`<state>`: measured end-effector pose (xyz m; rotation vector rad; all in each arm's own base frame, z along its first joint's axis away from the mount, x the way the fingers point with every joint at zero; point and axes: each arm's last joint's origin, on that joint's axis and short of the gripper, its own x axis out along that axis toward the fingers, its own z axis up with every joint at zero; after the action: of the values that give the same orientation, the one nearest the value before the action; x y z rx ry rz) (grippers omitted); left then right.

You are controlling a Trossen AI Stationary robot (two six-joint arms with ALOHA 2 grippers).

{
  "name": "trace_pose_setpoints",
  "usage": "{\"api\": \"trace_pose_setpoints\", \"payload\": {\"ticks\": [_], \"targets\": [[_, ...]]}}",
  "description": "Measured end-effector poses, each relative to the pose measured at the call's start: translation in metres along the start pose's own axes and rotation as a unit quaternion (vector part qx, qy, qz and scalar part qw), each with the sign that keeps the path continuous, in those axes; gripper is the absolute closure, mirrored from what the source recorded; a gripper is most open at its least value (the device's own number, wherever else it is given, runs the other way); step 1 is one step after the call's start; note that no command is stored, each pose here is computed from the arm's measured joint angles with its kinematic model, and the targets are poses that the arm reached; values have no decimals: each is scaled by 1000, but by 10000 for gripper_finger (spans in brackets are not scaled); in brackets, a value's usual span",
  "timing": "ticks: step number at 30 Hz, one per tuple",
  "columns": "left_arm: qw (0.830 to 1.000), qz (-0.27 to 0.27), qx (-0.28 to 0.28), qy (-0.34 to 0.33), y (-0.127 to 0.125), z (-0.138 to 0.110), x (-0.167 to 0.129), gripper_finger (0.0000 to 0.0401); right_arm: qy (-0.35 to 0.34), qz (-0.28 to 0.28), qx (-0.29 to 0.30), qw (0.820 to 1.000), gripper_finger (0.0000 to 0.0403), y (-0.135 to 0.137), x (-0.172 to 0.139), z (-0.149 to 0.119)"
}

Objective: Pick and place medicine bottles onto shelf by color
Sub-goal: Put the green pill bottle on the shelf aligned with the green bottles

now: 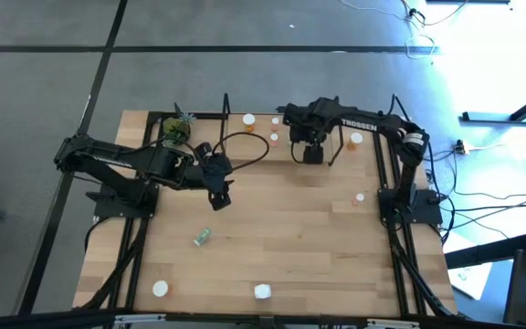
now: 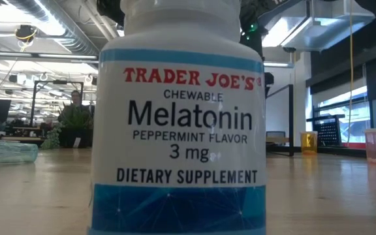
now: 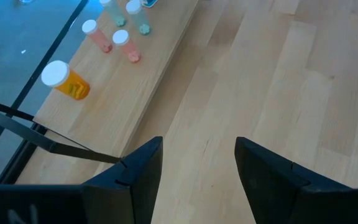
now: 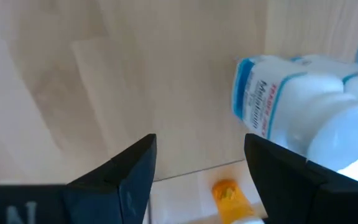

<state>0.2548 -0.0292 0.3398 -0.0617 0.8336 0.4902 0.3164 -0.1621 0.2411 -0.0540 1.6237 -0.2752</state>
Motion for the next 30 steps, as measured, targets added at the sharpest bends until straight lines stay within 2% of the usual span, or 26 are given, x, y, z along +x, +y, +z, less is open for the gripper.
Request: {"api": "trace_pose_setpoints", "payload": {"ticks": [7, 13, 23, 30], "targets": [[999, 17, -22, 34, 4, -7, 0, 206, -65, -12, 9, 998, 157, 24, -44, -12], [996, 30, -59, 61, 2, -17, -2, 206, -140, -13, 12, 990, 157, 62, -87, -26], [982, 1, -130, 140, -23, -57, 6, 206, -229, 5, -68, 971, 157, 126, -136, -55], [970, -11, -181, 160, -46, -84, -4, 206, -274, 23, -115, 955, 157, 163, -152, -67]]}}
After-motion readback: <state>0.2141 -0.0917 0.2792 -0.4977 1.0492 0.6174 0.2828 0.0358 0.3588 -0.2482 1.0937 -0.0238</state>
